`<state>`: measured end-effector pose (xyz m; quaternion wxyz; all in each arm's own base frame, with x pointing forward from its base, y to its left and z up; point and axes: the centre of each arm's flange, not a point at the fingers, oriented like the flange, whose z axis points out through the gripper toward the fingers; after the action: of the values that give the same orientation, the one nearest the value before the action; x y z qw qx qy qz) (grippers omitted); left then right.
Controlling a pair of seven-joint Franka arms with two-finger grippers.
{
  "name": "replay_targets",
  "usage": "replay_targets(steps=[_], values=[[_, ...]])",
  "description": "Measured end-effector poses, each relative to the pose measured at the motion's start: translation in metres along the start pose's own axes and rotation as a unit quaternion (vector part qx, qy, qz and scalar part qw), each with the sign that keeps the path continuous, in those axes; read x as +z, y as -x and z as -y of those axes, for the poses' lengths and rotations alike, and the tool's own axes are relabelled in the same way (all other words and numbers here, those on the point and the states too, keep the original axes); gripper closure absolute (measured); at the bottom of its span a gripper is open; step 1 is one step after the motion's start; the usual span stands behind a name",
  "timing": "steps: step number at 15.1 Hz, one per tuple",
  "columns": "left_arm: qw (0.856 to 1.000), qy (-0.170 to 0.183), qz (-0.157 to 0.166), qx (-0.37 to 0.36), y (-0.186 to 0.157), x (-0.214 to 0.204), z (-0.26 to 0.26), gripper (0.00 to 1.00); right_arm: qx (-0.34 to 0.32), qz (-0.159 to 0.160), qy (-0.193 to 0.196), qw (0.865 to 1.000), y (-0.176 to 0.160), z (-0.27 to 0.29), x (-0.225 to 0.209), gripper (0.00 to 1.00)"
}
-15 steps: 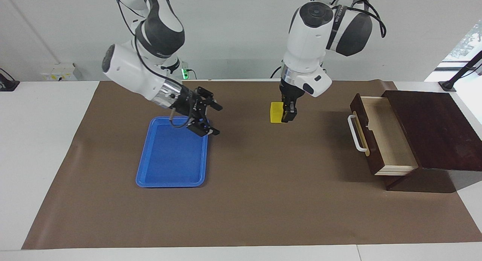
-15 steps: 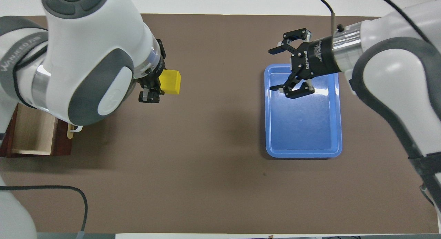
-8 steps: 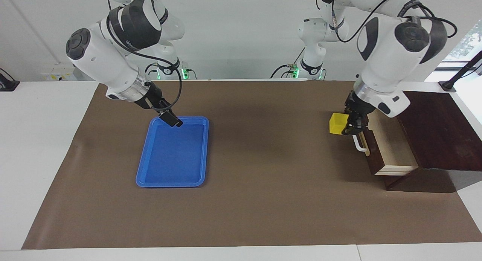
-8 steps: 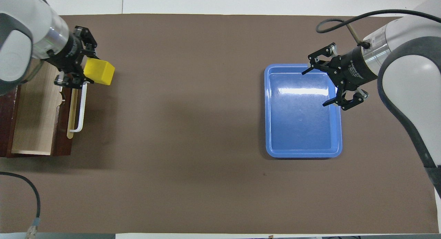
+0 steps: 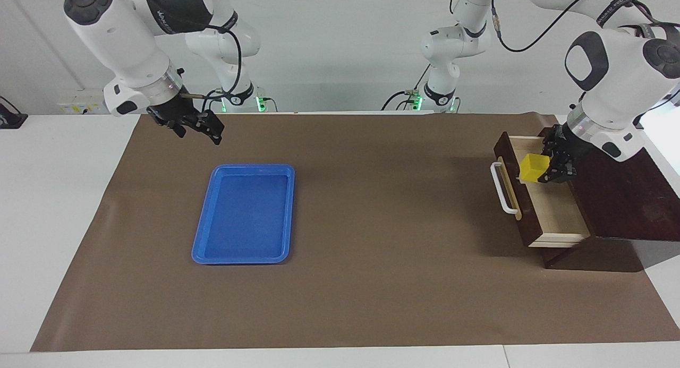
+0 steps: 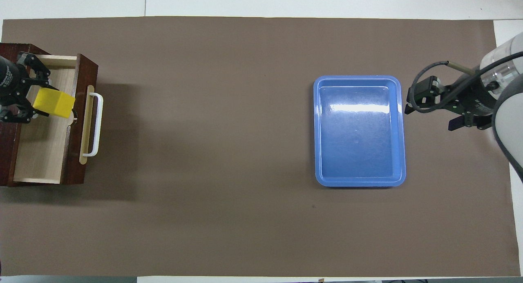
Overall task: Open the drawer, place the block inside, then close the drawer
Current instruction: 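Move the block over the drawer with the left gripper while the right gripper withdraws, then lower the block into the open drawer and open the left gripper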
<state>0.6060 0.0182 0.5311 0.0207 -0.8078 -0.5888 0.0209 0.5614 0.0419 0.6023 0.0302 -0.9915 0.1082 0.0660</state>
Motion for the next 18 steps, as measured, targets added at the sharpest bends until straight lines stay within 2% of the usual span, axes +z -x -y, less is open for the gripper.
replay_targets(steps=[3,5,7,9,14,18], values=[[1.0,0.024,-0.01,0.004,-0.011,0.018,0.009,0.44,-0.091,-0.023,0.03,0.995,0.01,-0.015,-0.019,0.0],[0.999,0.03,-0.013,0.007,-0.022,0.022,0.016,0.44,-0.146,-0.04,0.053,0.987,0.017,-0.022,-0.033,0.0],[0.999,0.036,-0.016,0.006,-0.028,0.029,0.018,0.44,-0.179,-0.061,0.062,0.98,0.018,-0.023,-0.042,0.0],[0.999,0.039,-0.017,0.007,-0.027,0.043,0.018,0.44,-0.167,-0.059,0.062,0.982,0.017,-0.024,-0.037,0.0],[0.999,0.044,-0.019,0.001,-0.033,0.065,0.022,0.44,-0.117,-0.03,0.056,0.991,0.012,-0.028,-0.003,0.0],[0.999,0.044,-0.018,-0.001,-0.034,0.08,0.024,0.44,-0.102,-0.023,0.054,0.993,0.011,-0.033,0.003,0.0]])
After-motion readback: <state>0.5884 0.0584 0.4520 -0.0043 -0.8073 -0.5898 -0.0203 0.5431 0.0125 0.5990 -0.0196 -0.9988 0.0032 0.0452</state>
